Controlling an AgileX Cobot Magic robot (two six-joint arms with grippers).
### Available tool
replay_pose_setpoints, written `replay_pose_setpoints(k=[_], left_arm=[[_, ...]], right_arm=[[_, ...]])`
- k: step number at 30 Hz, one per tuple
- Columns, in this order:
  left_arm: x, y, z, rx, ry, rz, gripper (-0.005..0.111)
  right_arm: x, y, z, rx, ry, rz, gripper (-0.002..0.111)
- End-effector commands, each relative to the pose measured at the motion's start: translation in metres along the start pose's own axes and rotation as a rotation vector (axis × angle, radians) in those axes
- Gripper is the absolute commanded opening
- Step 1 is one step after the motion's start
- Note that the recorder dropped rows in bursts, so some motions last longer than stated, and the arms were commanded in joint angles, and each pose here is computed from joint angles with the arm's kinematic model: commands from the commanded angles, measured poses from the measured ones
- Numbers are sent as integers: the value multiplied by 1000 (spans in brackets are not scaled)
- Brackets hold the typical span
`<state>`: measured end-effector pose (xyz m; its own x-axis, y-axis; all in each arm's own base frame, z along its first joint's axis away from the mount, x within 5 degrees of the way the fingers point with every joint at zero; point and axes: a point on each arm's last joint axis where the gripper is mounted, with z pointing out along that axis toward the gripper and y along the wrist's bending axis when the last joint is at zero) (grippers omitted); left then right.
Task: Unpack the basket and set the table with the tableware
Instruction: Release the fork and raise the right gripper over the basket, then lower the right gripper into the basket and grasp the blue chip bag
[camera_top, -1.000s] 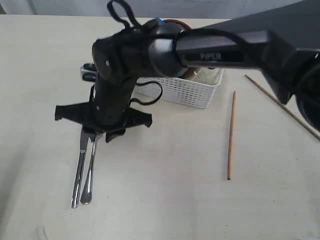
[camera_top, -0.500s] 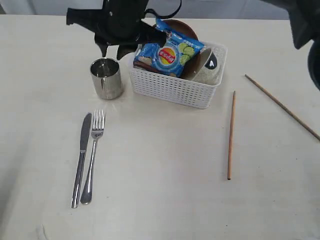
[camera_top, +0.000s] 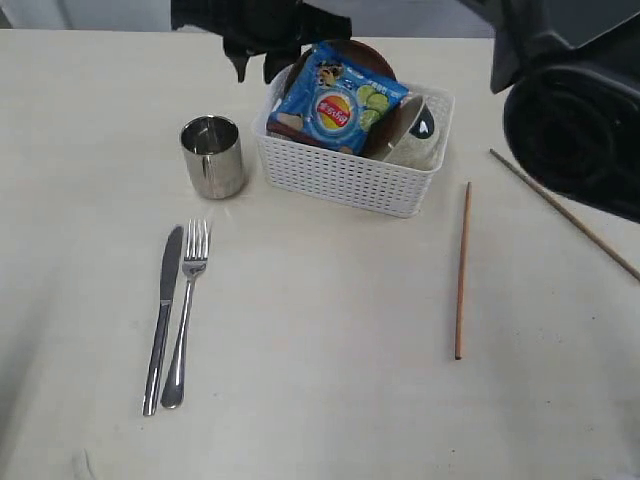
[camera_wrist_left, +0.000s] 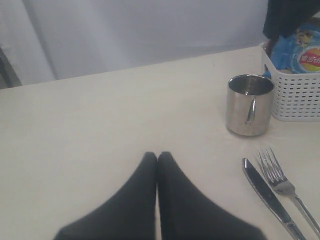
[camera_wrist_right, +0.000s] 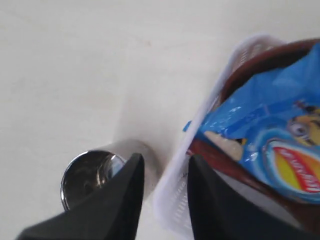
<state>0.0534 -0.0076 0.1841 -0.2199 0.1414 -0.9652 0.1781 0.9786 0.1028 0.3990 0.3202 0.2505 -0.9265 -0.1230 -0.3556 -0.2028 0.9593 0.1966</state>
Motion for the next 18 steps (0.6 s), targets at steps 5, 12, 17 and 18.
replay_pose_setpoints(k=[5, 12, 17, 18], left_arm=[[0, 0, 0, 0, -8, -9, 0], [0, 0, 0, 0, -8, -9, 0], [0, 0, 0, 0, -8, -9, 0], [0, 0, 0, 0, -8, -9, 0]], right_arm=[[-19, -38, -47, 92, -101, -85, 30], [-10, -77, -61, 200, -61, -76, 30], [0, -95, -39, 158, 59, -116, 46], [0, -96, -34, 168, 67, -145, 53]])
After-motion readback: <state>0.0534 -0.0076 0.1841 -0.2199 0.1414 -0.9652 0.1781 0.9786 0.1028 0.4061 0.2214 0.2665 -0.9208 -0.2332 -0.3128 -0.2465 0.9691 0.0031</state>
